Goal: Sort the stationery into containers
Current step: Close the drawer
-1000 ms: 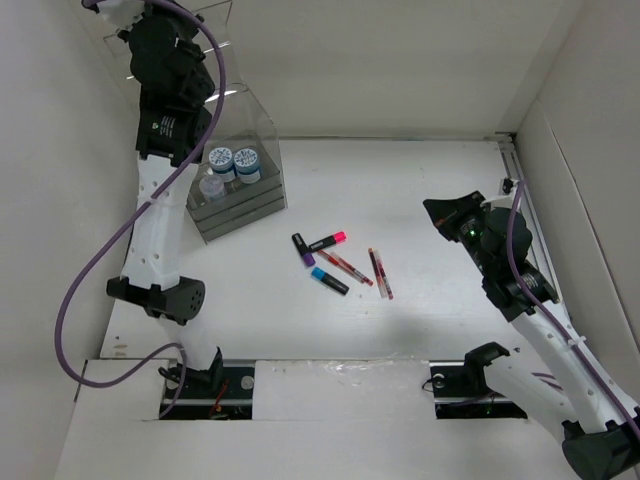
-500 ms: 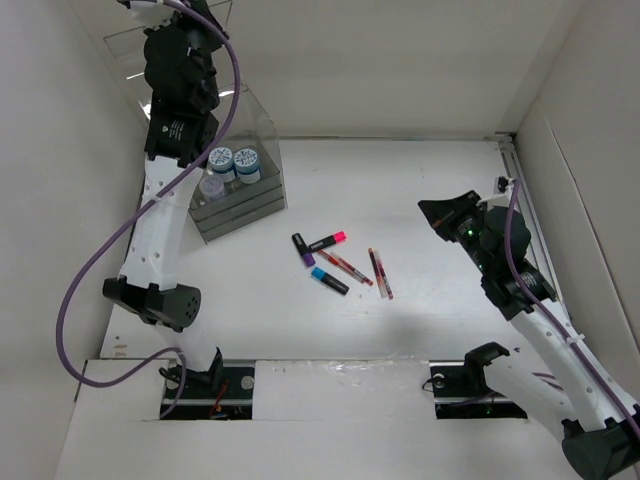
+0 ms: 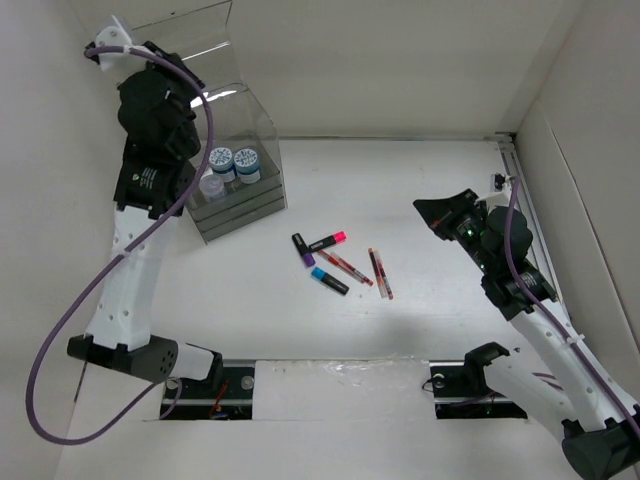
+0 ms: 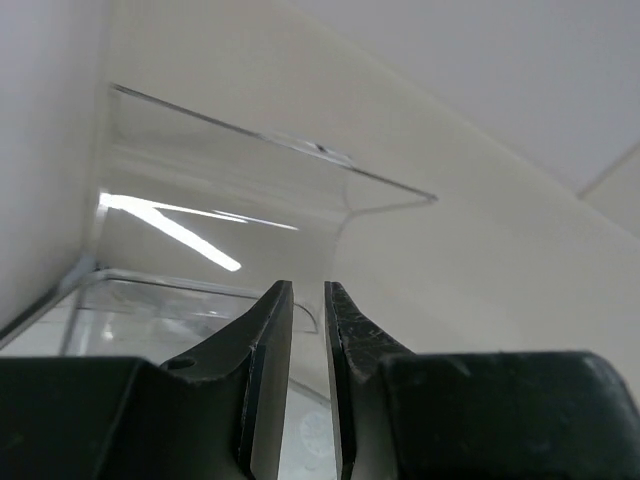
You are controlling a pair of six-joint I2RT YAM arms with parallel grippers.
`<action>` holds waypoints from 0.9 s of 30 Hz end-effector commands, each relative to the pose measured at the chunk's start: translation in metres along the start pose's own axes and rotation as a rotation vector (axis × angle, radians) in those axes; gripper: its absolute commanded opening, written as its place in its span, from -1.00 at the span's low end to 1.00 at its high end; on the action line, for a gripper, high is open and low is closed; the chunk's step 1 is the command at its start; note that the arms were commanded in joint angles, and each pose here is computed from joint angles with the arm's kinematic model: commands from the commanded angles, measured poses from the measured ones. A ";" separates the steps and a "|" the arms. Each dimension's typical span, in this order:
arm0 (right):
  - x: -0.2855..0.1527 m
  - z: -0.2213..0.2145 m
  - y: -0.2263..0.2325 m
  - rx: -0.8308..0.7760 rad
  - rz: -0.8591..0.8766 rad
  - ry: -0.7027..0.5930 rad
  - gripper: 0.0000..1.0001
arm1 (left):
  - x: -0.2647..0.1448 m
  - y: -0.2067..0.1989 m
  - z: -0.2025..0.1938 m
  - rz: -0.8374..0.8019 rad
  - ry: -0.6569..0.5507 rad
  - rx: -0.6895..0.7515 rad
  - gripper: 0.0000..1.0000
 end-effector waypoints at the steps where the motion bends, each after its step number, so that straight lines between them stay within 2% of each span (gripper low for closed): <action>1: -0.003 0.009 0.014 -0.016 0.077 -0.038 -1.00 | -0.026 0.015 0.056 0.145 -0.148 -0.043 -0.68; 2: -0.004 0.008 0.014 -0.026 0.084 -0.032 -1.00 | -0.025 0.025 0.050 0.217 -0.142 -0.010 -0.68; 6: -0.004 0.008 0.014 -0.026 0.084 -0.032 -1.00 | -0.025 0.039 0.045 0.313 -0.166 0.015 -0.65; 11: -0.004 0.008 0.015 -0.026 0.091 -0.026 -1.00 | -0.014 0.042 0.045 0.347 -0.177 0.081 -0.60; 12: -0.004 0.008 0.015 -0.026 0.091 -0.026 -1.00 | -0.006 0.054 0.045 0.353 -0.135 0.034 -0.58; 13: -0.004 0.008 0.015 -0.026 0.091 -0.026 -1.00 | 0.023 0.083 0.055 0.231 -0.025 -0.050 -0.58; 14: -0.004 0.008 0.015 -0.026 0.091 -0.026 -1.00 | 0.032 0.103 0.060 0.203 0.012 -0.134 -0.63; 15: -0.004 0.008 0.014 -0.035 0.090 -0.026 -1.00 | 0.035 0.138 0.040 0.238 0.079 -0.179 -0.71; 16: -0.004 0.008 0.014 -0.035 0.090 -0.026 -1.00 | 0.019 0.132 0.065 0.161 -0.022 -0.202 -0.71; 17: -0.001 0.006 0.012 -0.035 0.082 -0.017 -1.00 | 0.013 0.150 0.073 0.206 -0.086 -0.174 -0.71; 20: 0.001 0.003 0.015 -0.036 0.098 -0.004 -1.00 | 0.010 0.163 0.079 0.290 -0.141 -0.096 -0.68; 26: 0.013 -0.010 0.012 -0.036 0.081 0.041 -1.00 | 0.037 0.145 0.080 0.109 -0.137 -0.102 -0.59; 27: 0.013 -0.011 0.013 -0.037 0.080 0.040 -1.00 | 0.049 0.144 0.072 0.079 -0.091 -0.101 -0.59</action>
Point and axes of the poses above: each gripper's point midway between its finger pads, its own x axis out along the fingers, its own y axis along the line the jaws close on, z = x × y, the point moved 6 cm from there along -x, back along the fingers, and after that the axes turned 8 degrees about -x, right-handed, at the moved point
